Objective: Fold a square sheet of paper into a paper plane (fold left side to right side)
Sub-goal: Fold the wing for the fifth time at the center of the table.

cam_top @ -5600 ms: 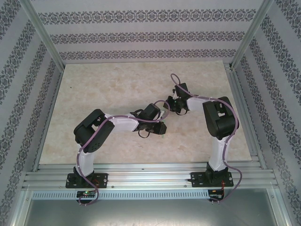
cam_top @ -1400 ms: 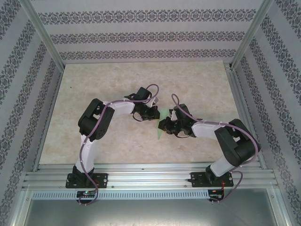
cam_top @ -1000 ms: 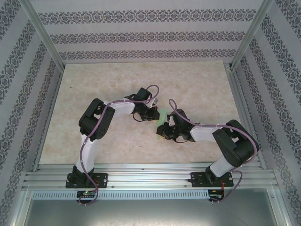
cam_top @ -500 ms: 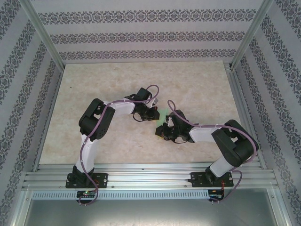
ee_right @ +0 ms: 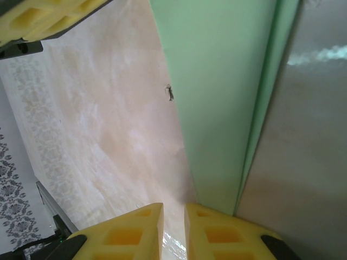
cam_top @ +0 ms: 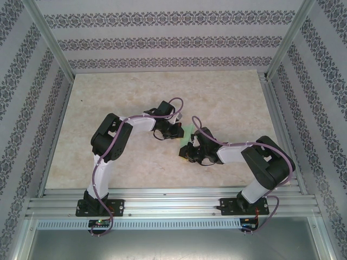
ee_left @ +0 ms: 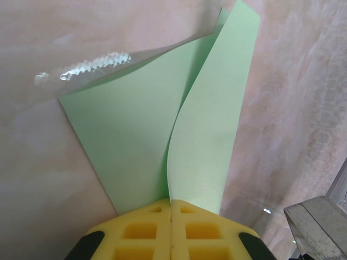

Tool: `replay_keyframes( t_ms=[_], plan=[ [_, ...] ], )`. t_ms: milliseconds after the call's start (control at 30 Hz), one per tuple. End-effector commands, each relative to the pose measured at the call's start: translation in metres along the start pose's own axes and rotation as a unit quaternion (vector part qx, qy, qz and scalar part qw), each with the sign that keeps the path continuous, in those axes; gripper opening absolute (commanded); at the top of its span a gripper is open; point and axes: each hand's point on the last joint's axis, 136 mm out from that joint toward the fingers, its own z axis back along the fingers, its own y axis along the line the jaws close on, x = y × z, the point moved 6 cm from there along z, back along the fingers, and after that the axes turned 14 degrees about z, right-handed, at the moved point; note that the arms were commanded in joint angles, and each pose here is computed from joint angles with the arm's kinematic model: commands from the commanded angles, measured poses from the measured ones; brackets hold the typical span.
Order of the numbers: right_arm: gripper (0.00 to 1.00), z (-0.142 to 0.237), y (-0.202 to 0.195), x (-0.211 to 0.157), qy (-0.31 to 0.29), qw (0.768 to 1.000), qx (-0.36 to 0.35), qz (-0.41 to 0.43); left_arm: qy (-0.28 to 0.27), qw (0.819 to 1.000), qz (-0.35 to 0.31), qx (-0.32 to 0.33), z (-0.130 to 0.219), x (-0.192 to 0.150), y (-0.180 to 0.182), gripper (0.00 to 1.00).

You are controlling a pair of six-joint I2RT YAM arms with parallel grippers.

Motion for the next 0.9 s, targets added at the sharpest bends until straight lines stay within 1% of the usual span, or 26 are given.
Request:
replay_keyframes(
  t_ms=[0, 100, 300, 533, 667, 800, 867],
  plan=[
    [0.18, -0.006, 0.003, -0.004, 0.011, 1.0, -0.001, -0.003, 0.001, 1.0, 0.005, 0.029, -0.013, 0.001, 0.018, 0.07],
    [0.18, -0.008, 0.0, -0.009, 0.027, 0.999, -0.016, -0.007, 0.0, 0.999, 0.007, 0.035, -0.013, 0.001, 0.021, 0.07],
    [0.18, -0.007, -0.013, -0.035, 0.089, 0.993, -0.075, -0.009, -0.002, 0.999, 0.009, 0.038, -0.014, 0.001, 0.024, 0.07],
    [0.18, -0.008, -0.008, -0.064, 0.137, 0.988, -0.078, -0.003, -0.003, 0.999, 0.009, 0.041, -0.014, 0.001, 0.026, 0.07],
    [0.18, -0.004, 0.0, -0.07, 0.142, 0.988, -0.062, -0.001, -0.003, 0.999, 0.007, 0.042, -0.013, 0.0, 0.026, 0.07],
    [0.19, 0.007, 0.015, -0.058, 0.126, 0.991, -0.049, 0.019, -0.003, 0.999, 0.005, 0.046, -0.012, 0.0, 0.027, 0.07],
    [0.19, 0.015, 0.023, -0.045, 0.107, 0.993, -0.044, 0.03, -0.002, 0.999, 0.006, 0.046, -0.012, -0.001, 0.027, 0.07]
  ],
)
